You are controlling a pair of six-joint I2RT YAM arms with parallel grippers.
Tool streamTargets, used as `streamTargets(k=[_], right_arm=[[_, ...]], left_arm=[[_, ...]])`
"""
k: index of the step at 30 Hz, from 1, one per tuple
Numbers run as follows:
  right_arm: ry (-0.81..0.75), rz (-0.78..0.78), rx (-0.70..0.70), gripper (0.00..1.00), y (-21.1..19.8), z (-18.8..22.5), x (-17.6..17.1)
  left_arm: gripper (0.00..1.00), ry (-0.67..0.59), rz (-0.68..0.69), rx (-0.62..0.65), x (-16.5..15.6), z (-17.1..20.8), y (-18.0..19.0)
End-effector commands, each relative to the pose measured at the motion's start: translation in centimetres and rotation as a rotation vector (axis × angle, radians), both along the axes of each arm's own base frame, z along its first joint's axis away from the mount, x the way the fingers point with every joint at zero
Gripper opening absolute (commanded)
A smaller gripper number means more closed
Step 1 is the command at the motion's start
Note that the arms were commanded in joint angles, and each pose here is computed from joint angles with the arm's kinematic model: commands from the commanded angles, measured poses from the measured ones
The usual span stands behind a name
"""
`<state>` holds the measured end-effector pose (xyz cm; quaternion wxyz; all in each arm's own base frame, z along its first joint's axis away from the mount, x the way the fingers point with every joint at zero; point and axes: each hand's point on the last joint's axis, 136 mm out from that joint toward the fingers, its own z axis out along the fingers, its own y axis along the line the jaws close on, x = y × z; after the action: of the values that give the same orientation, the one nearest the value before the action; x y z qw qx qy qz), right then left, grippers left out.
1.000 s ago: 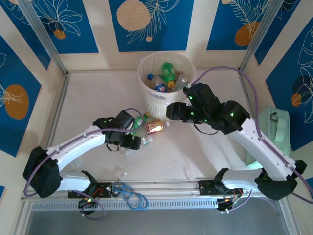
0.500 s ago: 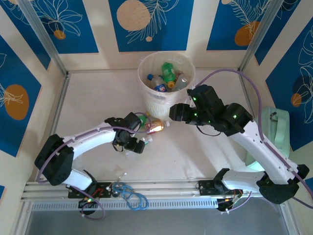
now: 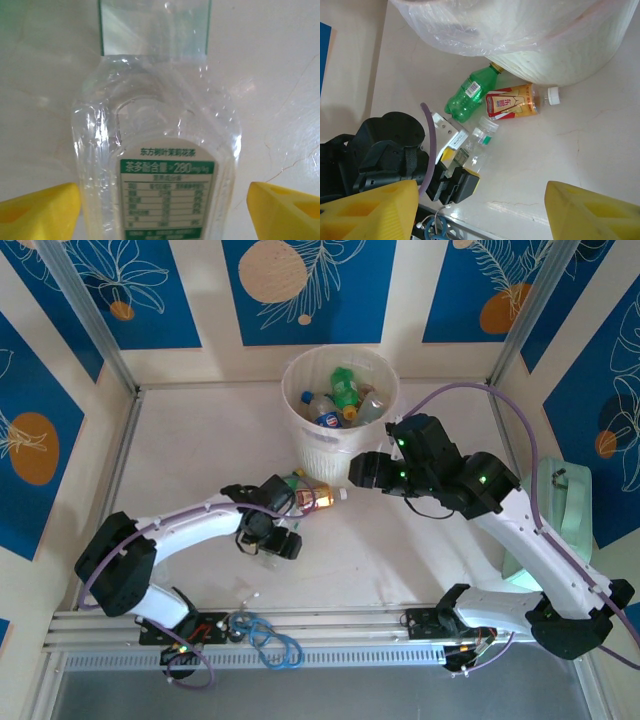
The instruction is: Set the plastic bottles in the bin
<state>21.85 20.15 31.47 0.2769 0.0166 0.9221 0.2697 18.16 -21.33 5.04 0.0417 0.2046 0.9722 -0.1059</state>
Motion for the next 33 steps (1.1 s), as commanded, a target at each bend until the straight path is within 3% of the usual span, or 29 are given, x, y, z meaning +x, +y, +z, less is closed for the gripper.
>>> streamTargets(k=[1, 10, 19, 25, 33], right_arm=[[0.01, 0.003, 0.022, 0.68, -0.2, 0.3, -0.5], [0.005, -0.005, 0.027, 0.63, -0.4, 0.5, -0.5], [-0.017, -0.013, 0.055, 0.63, -0.9, 1.6, -0.9], [-0.03, 0.022, 0.129, 0.63, -0.4, 3.2, -1.4], [0.048, 0.23, 0.302, 0.65, 4.5, 4.5, -2.2]], left_arm=[[0.82, 0.012, -0.014, 0.045, -0.9, -0.9, 0.6], [0.67, -0.084, -0.008, 0.061, -0.1, 0.3, 1.6], [0.59, -0.16, -0.012, -0.006, 0.1, 2.6, 1.4], [0.57, -0.308, -0.021, -0.137, 0.7, 8.5, 0.9], [0.56, -0.445, -0.108, -0.36, -0.2, 17.8, -0.5]])
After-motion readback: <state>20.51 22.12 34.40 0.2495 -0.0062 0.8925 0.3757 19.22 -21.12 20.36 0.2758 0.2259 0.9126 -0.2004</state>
